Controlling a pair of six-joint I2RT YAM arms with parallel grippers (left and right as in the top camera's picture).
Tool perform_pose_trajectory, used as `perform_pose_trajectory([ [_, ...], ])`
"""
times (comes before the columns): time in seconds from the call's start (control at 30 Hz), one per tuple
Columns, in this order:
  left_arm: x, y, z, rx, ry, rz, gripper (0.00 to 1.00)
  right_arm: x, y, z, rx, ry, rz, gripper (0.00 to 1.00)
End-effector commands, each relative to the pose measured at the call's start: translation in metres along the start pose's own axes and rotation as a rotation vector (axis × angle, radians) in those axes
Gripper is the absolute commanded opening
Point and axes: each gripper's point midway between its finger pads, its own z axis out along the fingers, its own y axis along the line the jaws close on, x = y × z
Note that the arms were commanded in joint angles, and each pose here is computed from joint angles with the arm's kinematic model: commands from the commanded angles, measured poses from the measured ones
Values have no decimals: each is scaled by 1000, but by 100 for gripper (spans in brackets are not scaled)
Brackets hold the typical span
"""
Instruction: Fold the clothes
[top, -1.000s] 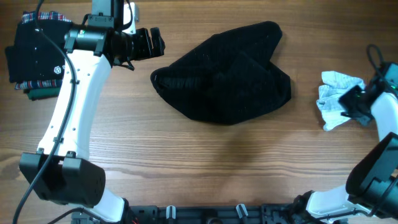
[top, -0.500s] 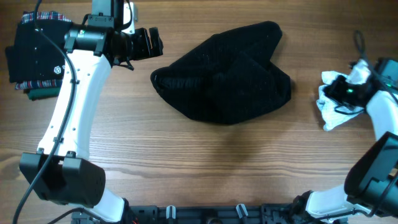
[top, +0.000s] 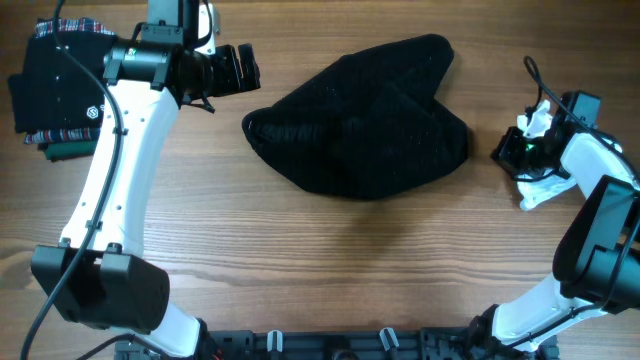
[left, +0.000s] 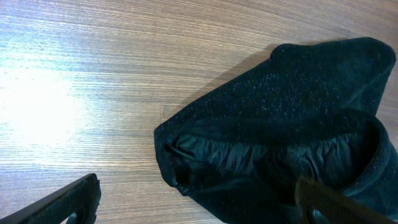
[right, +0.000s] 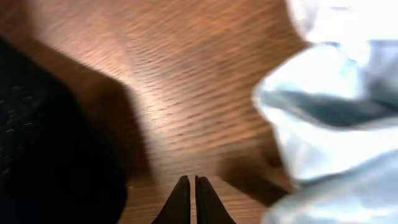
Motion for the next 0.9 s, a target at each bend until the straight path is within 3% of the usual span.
perform_pose_trajectory([
  [0.0,-2,2,1,-12,-5,-8,100,6,-36,1,177,8,116,4],
  [0.23,-2,2,1,-12,-5,-9,100,1,-106,-21,361,-59,309,4],
  [0.47,-2,2,1,-12,-5,-9,100,-29,-154,-45,346,-210,419,4],
  [0.6,-2,2,1,-12,-5,-9,100,-50,-136,-52,204,-238,385,4],
  [0.73,-2,2,1,-12,-5,-8,100,-70,-78,-69,-20,-232,217,5],
  [0.8,-2,2,1,-12,-5,-8,100,-80,-56,-85,-69,-255,159,18],
  [0.87,-2,2,1,-12,-5,-8,100,-90,-37,-107,-91,-283,101,50],
])
